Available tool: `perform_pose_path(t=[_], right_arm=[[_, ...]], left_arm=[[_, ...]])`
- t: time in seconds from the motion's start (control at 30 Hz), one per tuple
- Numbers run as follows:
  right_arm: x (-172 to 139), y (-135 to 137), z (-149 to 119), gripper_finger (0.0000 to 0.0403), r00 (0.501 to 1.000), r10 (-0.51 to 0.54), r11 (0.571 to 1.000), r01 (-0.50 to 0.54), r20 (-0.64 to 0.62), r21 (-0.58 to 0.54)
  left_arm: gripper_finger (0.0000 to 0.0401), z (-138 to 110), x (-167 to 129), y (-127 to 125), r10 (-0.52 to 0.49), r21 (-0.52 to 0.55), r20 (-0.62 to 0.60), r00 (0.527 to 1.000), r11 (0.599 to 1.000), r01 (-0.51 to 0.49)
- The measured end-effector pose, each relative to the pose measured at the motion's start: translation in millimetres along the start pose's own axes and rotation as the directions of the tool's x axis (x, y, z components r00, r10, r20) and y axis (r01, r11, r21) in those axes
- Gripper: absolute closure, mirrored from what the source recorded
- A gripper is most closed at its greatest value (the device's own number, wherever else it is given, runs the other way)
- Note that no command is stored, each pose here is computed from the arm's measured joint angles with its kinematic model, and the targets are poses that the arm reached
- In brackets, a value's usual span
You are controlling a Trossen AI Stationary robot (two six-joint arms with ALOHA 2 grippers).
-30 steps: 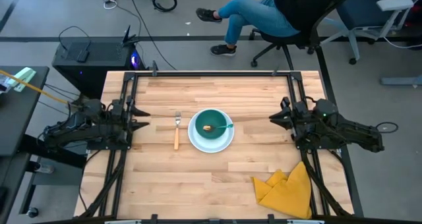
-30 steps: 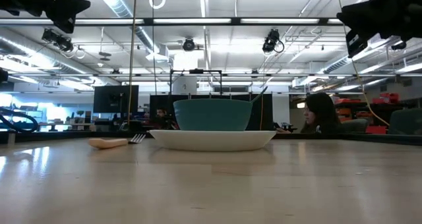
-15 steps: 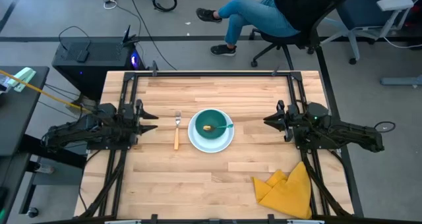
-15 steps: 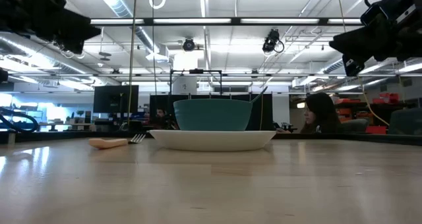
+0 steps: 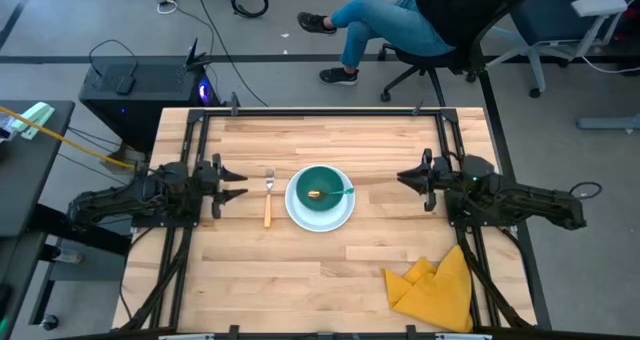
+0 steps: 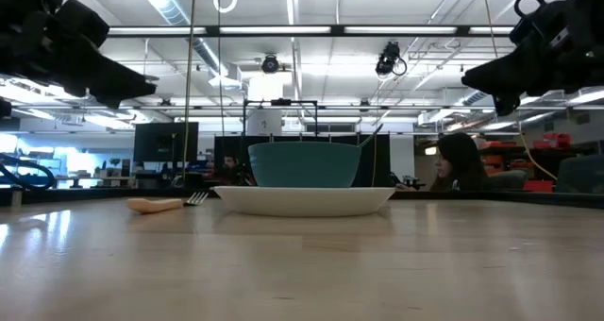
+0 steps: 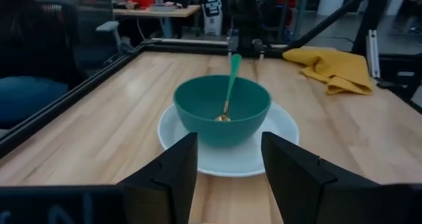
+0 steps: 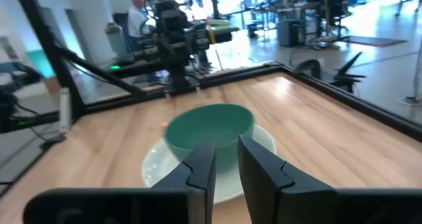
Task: Set table place
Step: Return to Home Position
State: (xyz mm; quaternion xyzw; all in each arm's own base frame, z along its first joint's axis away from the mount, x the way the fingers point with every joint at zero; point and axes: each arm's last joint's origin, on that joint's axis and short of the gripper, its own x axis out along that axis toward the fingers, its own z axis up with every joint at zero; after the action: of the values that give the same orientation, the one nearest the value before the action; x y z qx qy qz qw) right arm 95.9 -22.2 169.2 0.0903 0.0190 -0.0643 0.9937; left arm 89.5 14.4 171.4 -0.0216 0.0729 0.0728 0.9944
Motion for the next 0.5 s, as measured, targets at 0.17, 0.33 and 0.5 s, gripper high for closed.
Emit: perform_pose_path(t=[0.17,0.33,0.5], right_arm=[[1.9,-0.8,-2.0,0.0334,1.0,-0.011,0.998,0.01,-0.026,-0.058],[3.2,-1.3,-3.5,0.0334,0.999,-0.015,0.998,0.012,-0.046,-0.069],[4.4,-1.7,-4.9,0.0334,0.998,-0.018,0.998,0.014,-0.063,-0.062]], left_arm=[[0.0227,-0.5,0.6,0.1,0.004,0.047,-0.007,1.0,0.999,-0.004],[0.0223,-0.7,0.7,0.1,0.004,0.075,-0.008,1.0,0.997,-0.003],[0.0226,-1.0,0.8,0.1,0.004,0.068,-0.008,1.0,0.998,-0.003]])
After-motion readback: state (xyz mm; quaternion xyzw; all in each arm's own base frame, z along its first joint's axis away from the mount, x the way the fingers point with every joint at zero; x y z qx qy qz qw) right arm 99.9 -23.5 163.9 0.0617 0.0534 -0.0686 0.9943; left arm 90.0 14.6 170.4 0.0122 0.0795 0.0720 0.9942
